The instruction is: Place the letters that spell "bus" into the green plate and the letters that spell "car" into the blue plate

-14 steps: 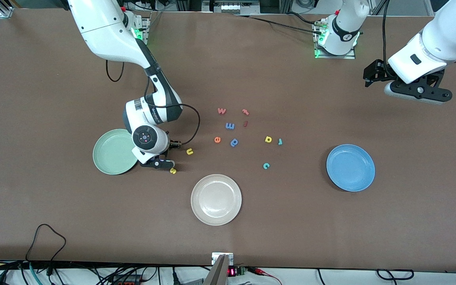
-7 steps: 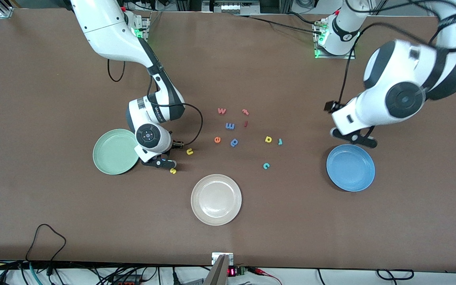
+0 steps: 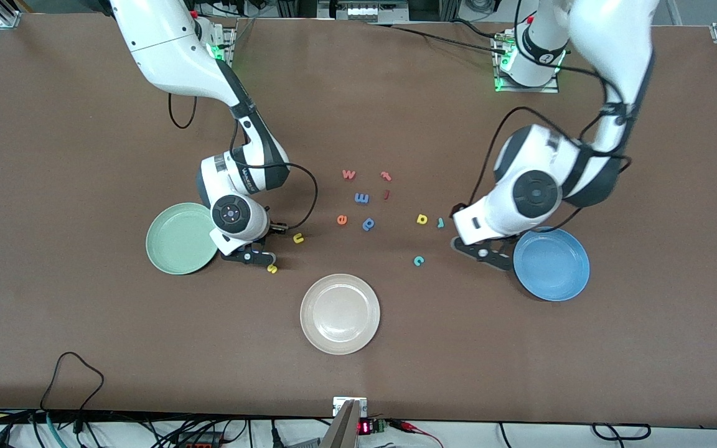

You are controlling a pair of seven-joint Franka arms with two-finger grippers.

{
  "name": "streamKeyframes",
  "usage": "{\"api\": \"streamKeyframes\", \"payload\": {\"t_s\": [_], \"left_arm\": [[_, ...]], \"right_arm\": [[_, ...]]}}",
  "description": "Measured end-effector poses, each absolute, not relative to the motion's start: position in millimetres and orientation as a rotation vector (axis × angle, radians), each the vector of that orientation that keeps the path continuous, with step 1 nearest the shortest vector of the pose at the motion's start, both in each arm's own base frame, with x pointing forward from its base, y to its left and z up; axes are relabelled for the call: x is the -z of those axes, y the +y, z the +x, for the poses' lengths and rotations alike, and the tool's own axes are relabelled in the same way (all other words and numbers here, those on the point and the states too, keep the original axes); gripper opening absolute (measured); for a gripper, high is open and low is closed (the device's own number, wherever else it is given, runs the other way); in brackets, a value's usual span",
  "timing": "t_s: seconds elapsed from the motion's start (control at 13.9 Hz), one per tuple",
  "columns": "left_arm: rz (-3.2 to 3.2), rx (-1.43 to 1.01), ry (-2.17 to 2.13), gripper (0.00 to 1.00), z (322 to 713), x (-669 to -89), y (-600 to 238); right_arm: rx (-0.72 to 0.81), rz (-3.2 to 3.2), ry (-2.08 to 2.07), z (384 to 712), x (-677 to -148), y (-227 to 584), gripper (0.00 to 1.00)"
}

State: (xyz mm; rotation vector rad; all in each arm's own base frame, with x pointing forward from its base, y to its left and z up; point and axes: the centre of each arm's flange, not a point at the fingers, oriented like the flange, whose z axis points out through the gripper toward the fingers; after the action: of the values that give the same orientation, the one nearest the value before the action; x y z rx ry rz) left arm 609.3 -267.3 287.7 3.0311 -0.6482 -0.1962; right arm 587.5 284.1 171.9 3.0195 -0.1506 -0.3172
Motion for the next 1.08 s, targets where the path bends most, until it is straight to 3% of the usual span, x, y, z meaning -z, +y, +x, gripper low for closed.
{"api": "streamKeyframes", "payload": {"t_s": [0.14, 0.29, 0.5, 0.72, 1.08], "left_arm": [[3.032, 0.200, -0.634, 0.96, 601.7, -259.4, -288.8], [3.019, 0.234, -0.700, 0.83, 586.2, -241.7, -314.3], [2.937, 0.262, -0.972, 0.81, 564.8, -229.9, -345.3], [2.861, 0.260, -1.216, 0.80, 548.8, -223.4, -363.2], [2.754, 0.065, -1.458, 0.77, 522.1, -175.2, -355.7]], "right_arm": [[0.317, 3.020, -0.151, 587.5, -172.0, 284.1, 0.33], [0.313, 3.022, -0.151, 588.5, -174.6, 284.0, 0.33], [0.326, 3.020, -0.164, 600.0, -208.6, 268.8, 0.29], [0.373, 3.044, -0.125, 623.3, -253.0, 201.8, 0.29], [0.430, 3.073, -0.033, 639.9, -247.0, 105.5, 0.29]]}}
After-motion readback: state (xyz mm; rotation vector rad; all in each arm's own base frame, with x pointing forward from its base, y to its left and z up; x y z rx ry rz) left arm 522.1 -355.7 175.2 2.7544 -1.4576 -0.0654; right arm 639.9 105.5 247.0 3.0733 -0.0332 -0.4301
